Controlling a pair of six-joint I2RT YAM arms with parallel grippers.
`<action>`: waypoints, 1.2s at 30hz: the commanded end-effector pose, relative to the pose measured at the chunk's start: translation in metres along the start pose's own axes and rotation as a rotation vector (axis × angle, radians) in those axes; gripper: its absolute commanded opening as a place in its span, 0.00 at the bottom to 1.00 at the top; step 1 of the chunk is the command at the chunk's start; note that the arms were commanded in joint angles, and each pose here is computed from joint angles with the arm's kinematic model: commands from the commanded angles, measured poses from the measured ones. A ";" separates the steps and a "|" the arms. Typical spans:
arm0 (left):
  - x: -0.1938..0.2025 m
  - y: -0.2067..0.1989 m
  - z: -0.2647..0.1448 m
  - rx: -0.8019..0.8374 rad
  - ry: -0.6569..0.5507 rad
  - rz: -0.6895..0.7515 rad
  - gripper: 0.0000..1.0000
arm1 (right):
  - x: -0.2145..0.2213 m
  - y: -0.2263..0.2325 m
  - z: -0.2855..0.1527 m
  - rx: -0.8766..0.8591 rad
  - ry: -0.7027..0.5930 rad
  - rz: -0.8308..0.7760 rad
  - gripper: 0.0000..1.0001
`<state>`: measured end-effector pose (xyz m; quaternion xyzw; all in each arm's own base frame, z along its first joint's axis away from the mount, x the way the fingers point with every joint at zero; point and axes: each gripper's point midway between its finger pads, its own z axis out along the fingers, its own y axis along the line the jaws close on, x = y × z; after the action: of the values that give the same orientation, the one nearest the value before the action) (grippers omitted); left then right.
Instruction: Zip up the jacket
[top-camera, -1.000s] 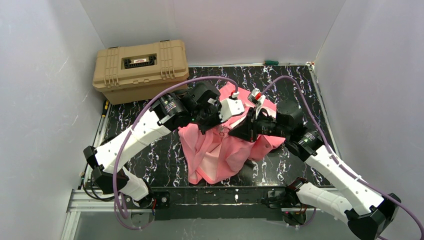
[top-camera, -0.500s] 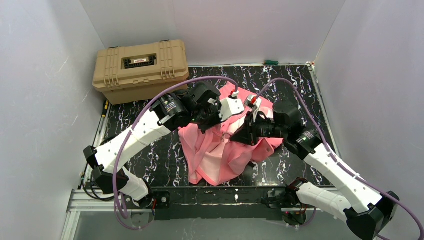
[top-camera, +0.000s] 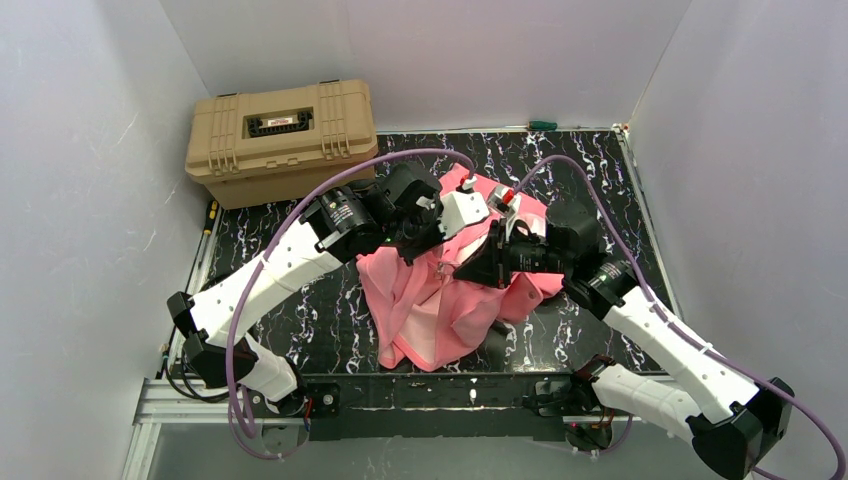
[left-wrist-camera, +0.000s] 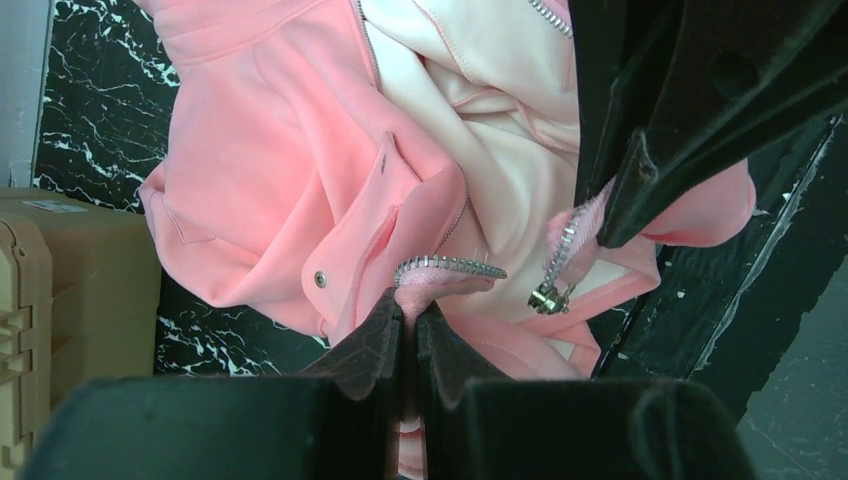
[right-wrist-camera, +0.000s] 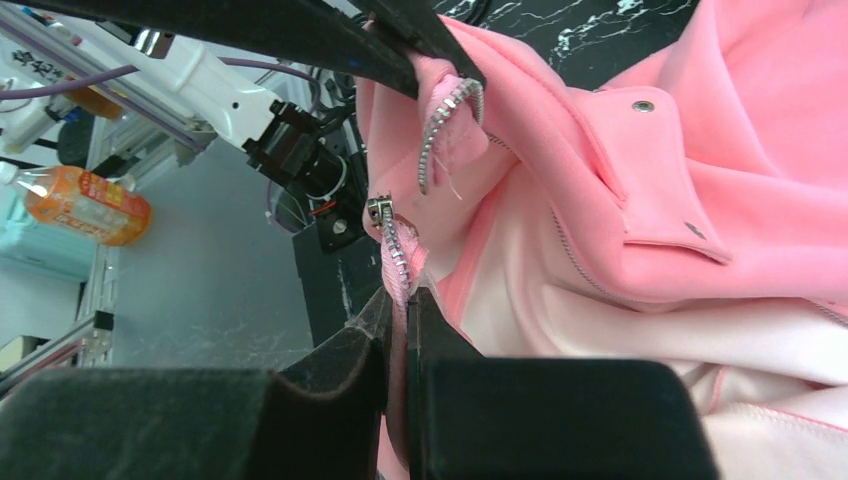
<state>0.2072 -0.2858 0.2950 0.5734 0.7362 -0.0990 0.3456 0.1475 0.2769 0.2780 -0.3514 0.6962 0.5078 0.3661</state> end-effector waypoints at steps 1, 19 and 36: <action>-0.001 0.003 -0.009 -0.034 -0.028 -0.032 0.00 | -0.021 0.023 -0.003 -0.111 -0.095 -0.048 0.01; -0.002 -0.026 -0.028 0.119 -0.089 -0.015 0.00 | -0.016 -0.017 0.003 0.095 -0.087 0.004 0.01; -0.004 -0.048 -0.041 0.240 -0.142 0.019 0.00 | -0.011 -0.004 -0.016 0.098 -0.065 -0.057 0.01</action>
<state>0.1607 -0.2906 0.2944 0.6037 0.7073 -0.2031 0.3066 0.1639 0.2693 0.2711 -0.3114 0.7206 0.4756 0.3969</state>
